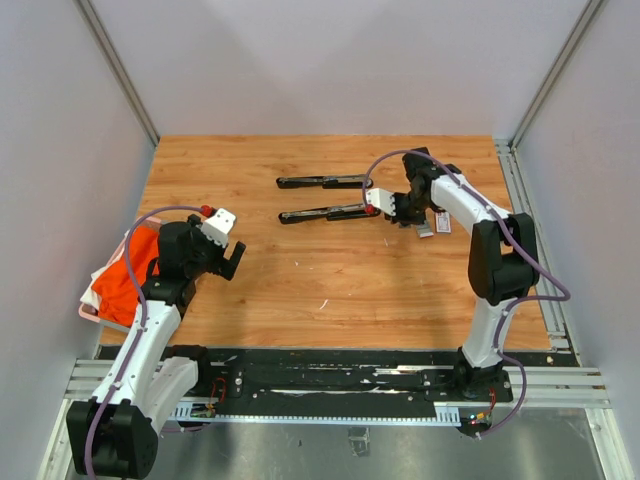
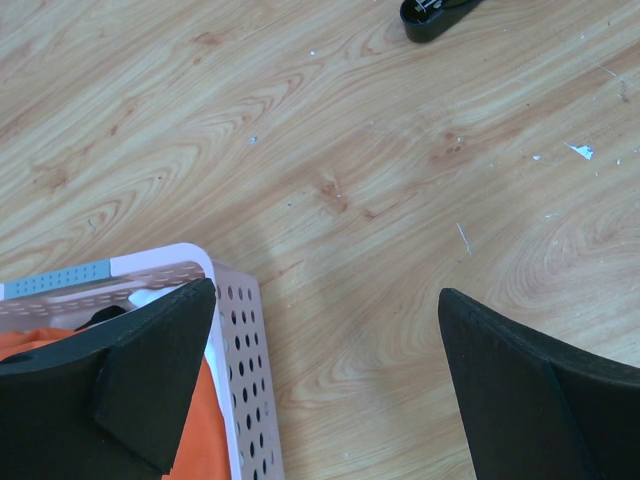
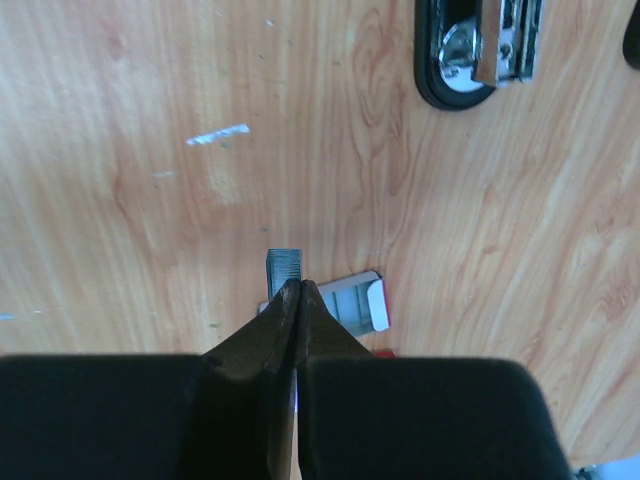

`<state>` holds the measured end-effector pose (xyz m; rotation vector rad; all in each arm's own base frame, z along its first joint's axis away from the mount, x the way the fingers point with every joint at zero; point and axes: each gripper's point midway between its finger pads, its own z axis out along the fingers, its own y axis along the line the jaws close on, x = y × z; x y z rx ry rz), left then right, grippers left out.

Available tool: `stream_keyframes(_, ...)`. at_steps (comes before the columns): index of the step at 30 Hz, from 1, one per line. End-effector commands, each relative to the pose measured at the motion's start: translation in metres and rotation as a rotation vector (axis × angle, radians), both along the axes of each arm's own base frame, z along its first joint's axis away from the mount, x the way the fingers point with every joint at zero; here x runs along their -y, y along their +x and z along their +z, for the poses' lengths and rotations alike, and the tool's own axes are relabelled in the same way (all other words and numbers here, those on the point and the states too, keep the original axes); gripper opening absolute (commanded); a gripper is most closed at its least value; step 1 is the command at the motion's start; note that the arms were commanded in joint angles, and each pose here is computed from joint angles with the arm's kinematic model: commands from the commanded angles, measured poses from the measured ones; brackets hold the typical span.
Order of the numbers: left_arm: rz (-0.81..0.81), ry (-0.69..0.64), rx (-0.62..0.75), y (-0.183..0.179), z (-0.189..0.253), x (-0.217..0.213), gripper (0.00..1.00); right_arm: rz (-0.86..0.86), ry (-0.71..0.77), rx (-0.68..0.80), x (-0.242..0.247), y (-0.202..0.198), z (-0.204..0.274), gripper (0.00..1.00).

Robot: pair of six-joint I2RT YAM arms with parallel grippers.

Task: Unload the staples from the stapler
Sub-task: Place the staple in the staple box.

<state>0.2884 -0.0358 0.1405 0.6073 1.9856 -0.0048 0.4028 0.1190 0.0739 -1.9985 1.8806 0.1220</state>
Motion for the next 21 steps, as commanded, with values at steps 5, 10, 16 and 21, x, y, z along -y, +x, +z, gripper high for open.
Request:
stream_keyframes(5, 0.005, 0.008, 0.024, 0.003, 0.004, -0.003, 0.98, 0.005, -0.098, 0.052, 0.031, 0.027, -0.018, 0.01)
stream_keyframes(10, 0.004, 0.011, 0.02, 0.004, 0.002, -0.003, 0.98, -0.013, -0.108, 0.06, 0.045, 0.032, -0.02, 0.01)
stream_keyframes(16, 0.001, 0.009, 0.014, 0.004, 0.0, -0.002, 0.98, -0.022, -0.132, 0.051, 0.061, 0.031, -0.025, 0.01)
stream_keyframes(21, -0.001, 0.009, 0.011, 0.004, -0.001, -0.002, 0.98, -0.009, -0.137, 0.026, 0.065, 0.022, -0.034, 0.01)
